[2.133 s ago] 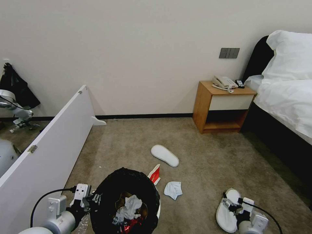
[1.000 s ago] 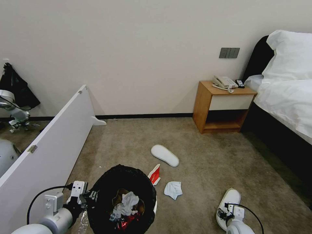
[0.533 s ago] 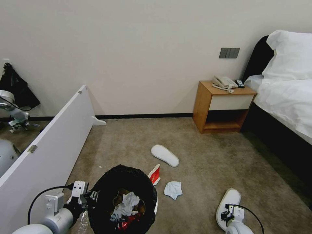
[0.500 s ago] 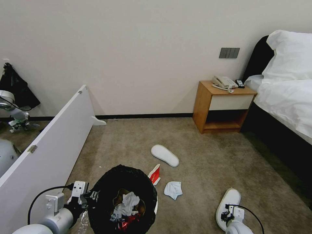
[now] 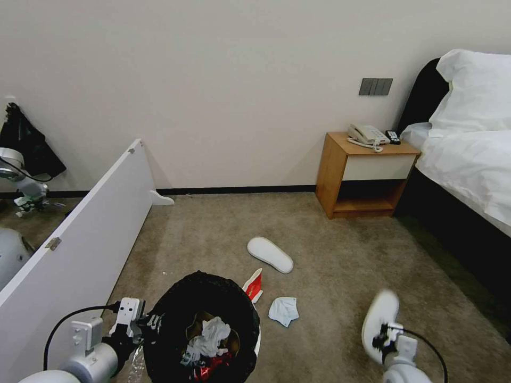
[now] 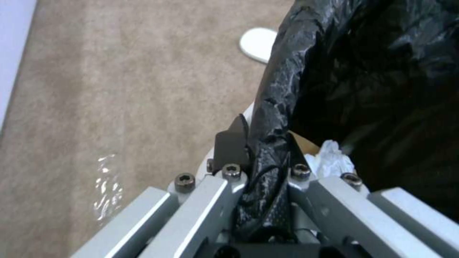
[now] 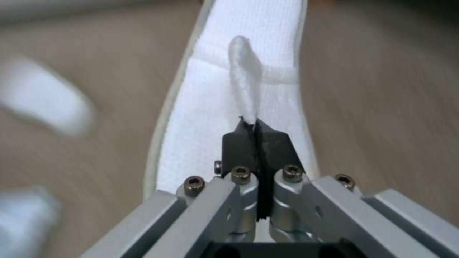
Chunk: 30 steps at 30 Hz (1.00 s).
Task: Pick up the trash bin, then pick up the garbage from the floor and place it into the trash bin.
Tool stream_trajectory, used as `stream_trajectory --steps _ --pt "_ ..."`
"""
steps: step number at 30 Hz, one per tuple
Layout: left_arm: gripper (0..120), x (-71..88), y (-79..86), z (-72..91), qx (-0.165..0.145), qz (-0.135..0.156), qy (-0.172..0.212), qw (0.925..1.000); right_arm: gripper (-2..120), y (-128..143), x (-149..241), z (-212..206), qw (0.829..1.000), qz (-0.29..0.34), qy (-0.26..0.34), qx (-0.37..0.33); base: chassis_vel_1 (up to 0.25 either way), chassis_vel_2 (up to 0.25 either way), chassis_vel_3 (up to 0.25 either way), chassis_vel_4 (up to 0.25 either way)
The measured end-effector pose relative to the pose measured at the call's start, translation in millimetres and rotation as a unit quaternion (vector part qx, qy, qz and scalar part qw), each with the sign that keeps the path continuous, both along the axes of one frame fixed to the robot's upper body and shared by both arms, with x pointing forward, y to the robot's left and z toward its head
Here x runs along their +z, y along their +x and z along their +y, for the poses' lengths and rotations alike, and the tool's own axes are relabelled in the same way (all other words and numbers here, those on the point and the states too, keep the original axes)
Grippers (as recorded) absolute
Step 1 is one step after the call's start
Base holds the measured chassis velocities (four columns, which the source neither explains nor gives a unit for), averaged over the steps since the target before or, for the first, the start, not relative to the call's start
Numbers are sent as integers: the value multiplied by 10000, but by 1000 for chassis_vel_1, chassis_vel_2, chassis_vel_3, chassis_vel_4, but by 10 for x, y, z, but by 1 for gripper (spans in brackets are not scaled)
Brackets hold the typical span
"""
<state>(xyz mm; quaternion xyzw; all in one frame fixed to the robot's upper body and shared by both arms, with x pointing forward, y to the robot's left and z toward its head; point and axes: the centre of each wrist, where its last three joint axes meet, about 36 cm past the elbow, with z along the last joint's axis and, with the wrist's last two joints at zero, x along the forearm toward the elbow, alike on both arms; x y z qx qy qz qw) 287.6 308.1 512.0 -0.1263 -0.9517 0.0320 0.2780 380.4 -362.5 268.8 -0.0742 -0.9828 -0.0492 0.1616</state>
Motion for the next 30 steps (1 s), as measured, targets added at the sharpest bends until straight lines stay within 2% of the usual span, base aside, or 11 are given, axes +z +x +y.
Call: stream_trajectory --steps 6,7,9,10,13,15,16,19,20,21,30 --pt "3 -7 34 -61 -254 79 -32 9996 0 236 322 -87 9581 -1918 844 1952 0 0 0 0" --pt "3 -2 43 -82 -326 87 -60 9994 0 337 370 -46 9293 -2375 1190 2566 0 0 0 0" --pt "3 9 47 -102 -379 87 -97 9992 0 403 405 5 9085 -2616 1401 2942 0 0 0 0" --pt "3 20 56 -138 -467 83 -146 9988 0 522 514 180 8667 -2953 1848 3571 0 0 0 0" --pt "3 20 61 -153 -506 86 -157 9986 0 593 600 288 8405 -3090 2080 3934 0 0 0 0" --pt "3 12 70 -202 -596 125 -236 9979 0 792 800 592 7495 -3204 2670 5141 0 0 0 0" --pt "3 12 70 -202 -596 125 -236 9979 0 792 800 592 7495 -3204 2670 5141 0 0 0 0" --pt "3 0 70 -213 -588 146 -235 9979 0 926 930 839 6665 -3133 3158 5983 0 0 0 0" --pt "3 0 70 -213 -588 146 -235 9979 0 926 930 839 6665 -3133 3158 5983 0 0 0 0" --pt "3 -19 66 -215 -589 189 -235 9978 0 973 978 933 6350 -3047 3278 6297 0 0 0 0" --pt "3 -73 30 -284 -827 505 -208 9951 0 1131 1046 1125 5532 -2466 3403 7192 0 0 0 0"
